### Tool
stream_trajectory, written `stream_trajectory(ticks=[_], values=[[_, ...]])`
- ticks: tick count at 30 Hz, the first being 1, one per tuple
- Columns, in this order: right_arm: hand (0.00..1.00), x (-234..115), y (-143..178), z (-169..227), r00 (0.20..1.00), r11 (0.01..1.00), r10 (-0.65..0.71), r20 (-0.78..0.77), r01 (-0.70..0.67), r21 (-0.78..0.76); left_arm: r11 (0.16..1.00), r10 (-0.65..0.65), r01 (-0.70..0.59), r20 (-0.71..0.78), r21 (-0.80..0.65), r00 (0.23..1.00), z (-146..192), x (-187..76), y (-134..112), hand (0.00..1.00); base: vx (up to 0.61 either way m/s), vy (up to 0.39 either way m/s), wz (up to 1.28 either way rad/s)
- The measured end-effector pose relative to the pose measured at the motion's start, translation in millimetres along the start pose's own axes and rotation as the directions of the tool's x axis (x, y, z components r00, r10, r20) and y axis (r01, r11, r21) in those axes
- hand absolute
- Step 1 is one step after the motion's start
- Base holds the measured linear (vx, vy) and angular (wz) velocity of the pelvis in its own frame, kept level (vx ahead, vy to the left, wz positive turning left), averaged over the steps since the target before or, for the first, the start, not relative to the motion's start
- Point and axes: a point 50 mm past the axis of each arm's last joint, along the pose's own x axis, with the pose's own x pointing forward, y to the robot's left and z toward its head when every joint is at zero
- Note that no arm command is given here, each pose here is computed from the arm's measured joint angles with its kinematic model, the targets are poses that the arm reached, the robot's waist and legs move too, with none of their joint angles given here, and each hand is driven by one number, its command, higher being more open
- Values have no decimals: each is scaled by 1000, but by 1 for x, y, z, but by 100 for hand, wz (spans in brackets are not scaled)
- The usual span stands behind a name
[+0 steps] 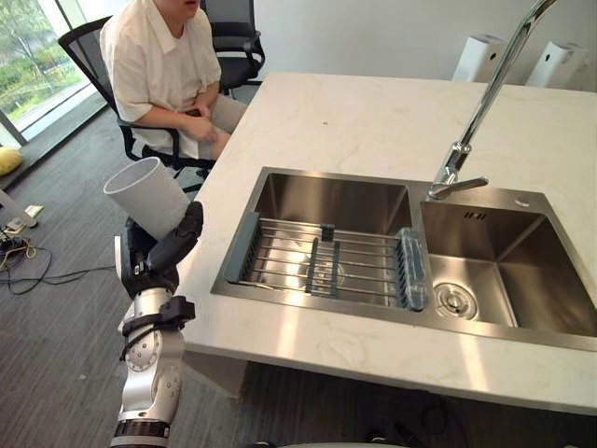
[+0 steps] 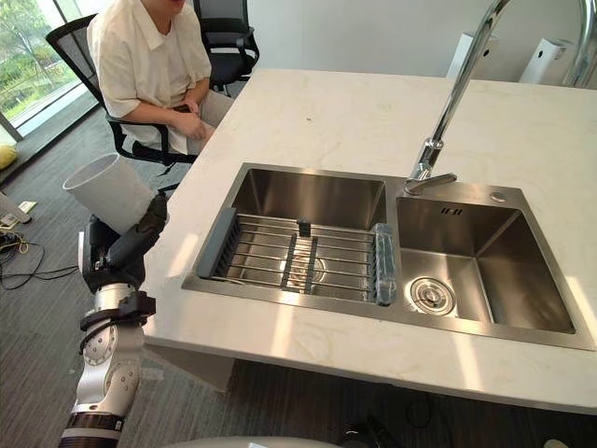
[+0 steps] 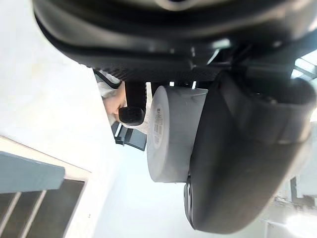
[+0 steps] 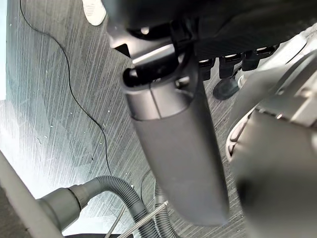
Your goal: Walk over to the sink, pick up the cup, carry it to the dishwasher, place the cup inside the dishwasher, then close the dishwasher door
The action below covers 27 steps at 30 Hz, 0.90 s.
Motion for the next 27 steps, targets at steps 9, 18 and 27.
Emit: stream_trajectory(ticks=[9,18,27], values=[[100,0,5,0,1000,1000,16,21,-16,-16,990,55,-61,51,124,997,2,-2,0,0,11,-1,32],[100,6,18,22,998,986,59,-11,-60,-154,967,142,-160,100,198,985,14,-5,26,0,-72,-153,48],[100,3,0,29,1000,998,11,14,-10,-68,969,-16,-4,81,245,997,20,-6,31,0,-201,-48,115]])
